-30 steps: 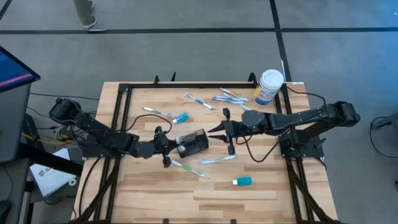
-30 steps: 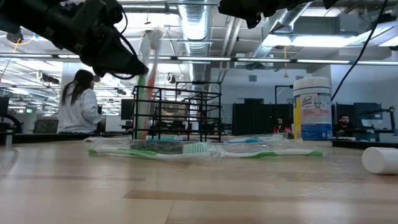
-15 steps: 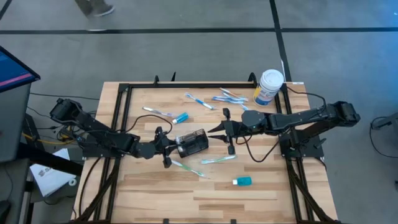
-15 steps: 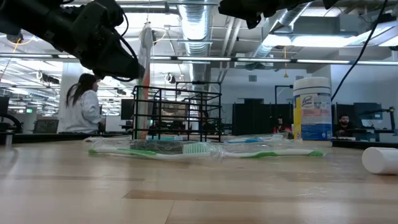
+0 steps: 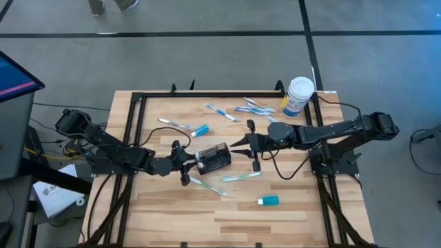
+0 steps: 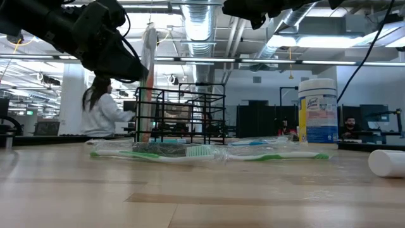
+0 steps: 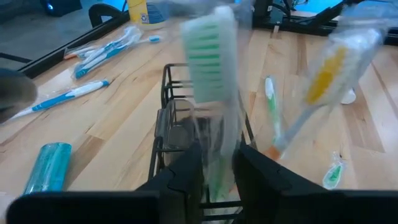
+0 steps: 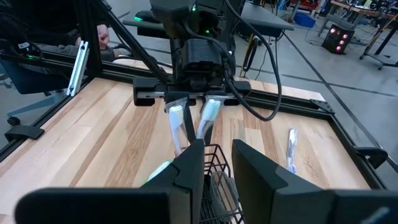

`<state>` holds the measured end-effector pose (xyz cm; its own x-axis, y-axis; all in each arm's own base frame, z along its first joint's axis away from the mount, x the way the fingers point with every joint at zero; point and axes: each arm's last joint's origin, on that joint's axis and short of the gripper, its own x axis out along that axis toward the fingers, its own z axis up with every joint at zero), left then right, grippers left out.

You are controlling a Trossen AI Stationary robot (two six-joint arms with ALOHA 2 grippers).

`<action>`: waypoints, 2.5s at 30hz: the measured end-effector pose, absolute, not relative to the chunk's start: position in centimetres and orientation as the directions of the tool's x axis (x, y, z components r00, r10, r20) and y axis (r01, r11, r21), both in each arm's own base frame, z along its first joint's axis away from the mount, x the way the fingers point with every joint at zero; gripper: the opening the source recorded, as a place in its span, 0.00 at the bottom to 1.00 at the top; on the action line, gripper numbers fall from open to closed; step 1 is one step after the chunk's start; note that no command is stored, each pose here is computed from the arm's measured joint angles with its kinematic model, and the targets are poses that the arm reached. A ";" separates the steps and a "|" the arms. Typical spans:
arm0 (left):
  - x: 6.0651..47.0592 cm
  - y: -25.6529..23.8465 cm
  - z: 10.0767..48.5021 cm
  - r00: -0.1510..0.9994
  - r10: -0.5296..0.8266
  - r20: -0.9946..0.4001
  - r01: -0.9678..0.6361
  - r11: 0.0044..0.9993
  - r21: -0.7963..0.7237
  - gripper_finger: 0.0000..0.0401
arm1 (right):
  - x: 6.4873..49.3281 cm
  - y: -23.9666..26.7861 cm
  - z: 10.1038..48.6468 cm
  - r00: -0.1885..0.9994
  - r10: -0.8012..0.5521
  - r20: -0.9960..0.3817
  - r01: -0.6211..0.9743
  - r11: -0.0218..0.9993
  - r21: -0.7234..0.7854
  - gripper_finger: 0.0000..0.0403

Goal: Pick & Place toothbrushing station
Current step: Put the green toothbrush into the wire organizer

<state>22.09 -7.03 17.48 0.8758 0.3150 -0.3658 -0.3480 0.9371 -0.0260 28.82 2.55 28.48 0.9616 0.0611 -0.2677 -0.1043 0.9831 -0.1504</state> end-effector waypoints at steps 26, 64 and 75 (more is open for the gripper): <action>21.1 -6.7 20.0 0.914 0.300 -0.275 -0.313 0.950 -0.006 0.32 | 28.8 2.6 28.4 0.960 0.061 -0.275 -0.106 0.983 -0.150 0.18; 18.9 -5.7 23.9 0.943 0.311 -0.120 -0.319 0.946 -0.051 0.45 | 27.8 3.6 26.3 0.868 0.089 -0.489 -0.150 0.985 -0.087 0.18; 18.9 -6.1 23.9 0.948 0.296 -0.119 -0.304 0.951 -0.052 0.45 | 26.0 5.6 23.6 0.724 0.134 -0.677 -0.231 0.972 -0.054 0.18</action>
<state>18.88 -6.05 23.89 0.9478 0.2958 -0.1190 -0.3035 0.9514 -0.0522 25.95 5.61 23.63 0.7235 0.1343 -0.6771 -0.2305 0.9716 -0.0536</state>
